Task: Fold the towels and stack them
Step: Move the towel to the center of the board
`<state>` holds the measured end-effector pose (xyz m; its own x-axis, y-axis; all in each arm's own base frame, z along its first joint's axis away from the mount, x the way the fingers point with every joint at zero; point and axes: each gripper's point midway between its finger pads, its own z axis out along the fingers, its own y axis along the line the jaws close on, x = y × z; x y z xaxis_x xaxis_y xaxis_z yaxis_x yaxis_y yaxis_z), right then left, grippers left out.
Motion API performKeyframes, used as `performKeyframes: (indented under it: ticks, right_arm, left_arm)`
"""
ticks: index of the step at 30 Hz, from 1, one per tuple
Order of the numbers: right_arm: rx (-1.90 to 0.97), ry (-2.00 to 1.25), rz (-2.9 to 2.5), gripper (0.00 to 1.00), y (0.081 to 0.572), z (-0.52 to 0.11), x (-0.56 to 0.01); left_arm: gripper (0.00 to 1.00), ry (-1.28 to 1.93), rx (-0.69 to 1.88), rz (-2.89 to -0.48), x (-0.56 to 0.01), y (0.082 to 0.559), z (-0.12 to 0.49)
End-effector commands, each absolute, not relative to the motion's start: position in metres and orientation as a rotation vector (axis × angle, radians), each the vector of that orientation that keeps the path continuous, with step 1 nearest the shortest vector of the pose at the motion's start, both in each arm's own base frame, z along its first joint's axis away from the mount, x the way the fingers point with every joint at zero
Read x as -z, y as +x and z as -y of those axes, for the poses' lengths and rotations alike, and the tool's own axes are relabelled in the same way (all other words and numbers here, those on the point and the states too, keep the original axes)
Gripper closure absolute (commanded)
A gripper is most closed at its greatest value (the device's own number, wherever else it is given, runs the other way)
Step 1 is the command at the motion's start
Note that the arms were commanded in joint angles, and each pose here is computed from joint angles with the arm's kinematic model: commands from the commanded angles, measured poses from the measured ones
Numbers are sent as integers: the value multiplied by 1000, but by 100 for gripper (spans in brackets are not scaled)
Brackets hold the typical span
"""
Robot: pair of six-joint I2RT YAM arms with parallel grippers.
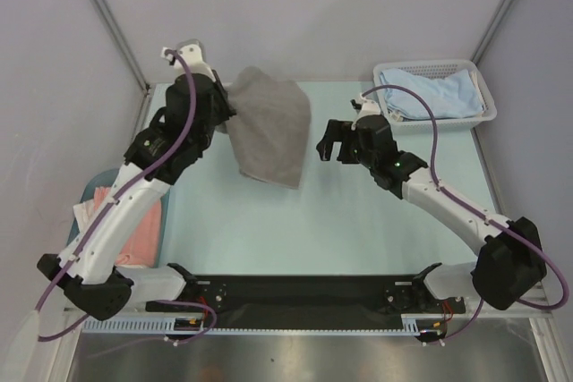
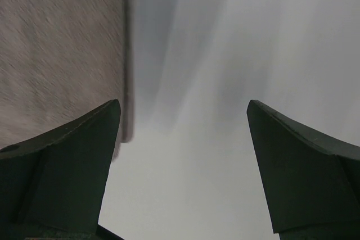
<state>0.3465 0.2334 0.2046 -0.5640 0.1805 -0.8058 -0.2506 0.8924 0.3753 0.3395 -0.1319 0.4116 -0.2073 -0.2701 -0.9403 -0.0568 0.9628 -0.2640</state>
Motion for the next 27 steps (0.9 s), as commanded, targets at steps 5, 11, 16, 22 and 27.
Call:
performKeyframes:
  ticks: [5,11,16,22,27]
  right_arm:
    - [-525,91,-1970,0,353,-202,-233]
    - [-481,184,-1983,0,359,-180,-224]
    - [-491,201,-2006,0,363,-176,-213]
    - [-529,186,-2039,0,366,-186,-202]
    - [-565,136,-2095,0,359,-203,-188]
  left_arm:
    - [100,-10,419,-1889,-338,344,200]
    - [100,303,521,-2055,-226,299,270]
    - [100,578,823,-2122,-158,212,324]
    - [85,623,940,-2209,-104,157,321]
    - [57,525,851,-2115,-139,173,300]
